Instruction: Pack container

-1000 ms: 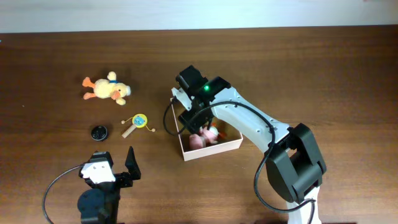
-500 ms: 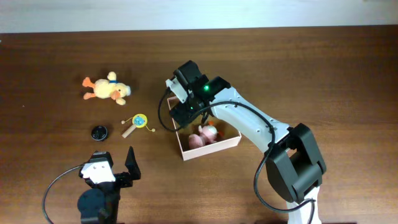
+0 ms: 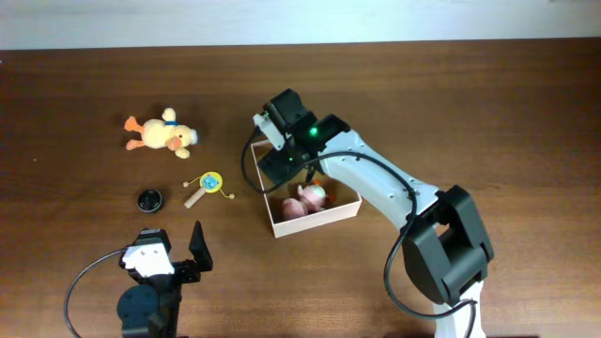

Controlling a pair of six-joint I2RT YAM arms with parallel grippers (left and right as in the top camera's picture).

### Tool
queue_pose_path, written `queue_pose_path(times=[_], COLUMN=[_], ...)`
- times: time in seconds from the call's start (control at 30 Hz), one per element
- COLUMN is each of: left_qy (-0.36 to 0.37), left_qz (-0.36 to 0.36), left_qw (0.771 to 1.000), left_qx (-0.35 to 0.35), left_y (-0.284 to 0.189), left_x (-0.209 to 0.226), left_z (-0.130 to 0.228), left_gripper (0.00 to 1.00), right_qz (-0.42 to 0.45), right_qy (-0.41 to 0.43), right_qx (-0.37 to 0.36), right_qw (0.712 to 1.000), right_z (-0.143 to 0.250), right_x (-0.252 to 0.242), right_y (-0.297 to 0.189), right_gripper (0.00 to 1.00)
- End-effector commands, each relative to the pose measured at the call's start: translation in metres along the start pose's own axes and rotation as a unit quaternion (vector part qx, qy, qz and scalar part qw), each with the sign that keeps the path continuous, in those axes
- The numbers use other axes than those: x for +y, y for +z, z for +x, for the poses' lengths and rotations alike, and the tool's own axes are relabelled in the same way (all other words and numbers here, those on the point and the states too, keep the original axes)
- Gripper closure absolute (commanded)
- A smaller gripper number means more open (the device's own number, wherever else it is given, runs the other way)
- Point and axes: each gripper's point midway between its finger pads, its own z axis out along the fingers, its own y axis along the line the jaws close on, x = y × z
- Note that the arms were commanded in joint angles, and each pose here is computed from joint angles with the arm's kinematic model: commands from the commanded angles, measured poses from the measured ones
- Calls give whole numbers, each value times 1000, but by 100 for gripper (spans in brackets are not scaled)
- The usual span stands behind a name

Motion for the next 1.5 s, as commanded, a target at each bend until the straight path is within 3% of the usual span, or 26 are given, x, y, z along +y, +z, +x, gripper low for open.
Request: queue_pose_path(times=[0.0,0.4,1.0,1.47], left_qy=[7,7,7,7], left_qz=[4,4,4,4], left_qw=[1000,1000,1000,1000], left_qx=[0,0,0,0], left_y=[0,0,0,0], left_x=[-1,-1,-1,-1], left_z=[1,1,1,1], left_gripper=[1,1,1,1], right_qz=[39,63,4,6], right_qy=[51,114,108,114], right_qx=[3,41,32,10], right_qw=[998,991,994,993], right_z=[3,35,23,-11], right_x=[-40,-100,-73,-83], right_y=[-3,-8,-15,-86], right_gripper=[6,5,5,4])
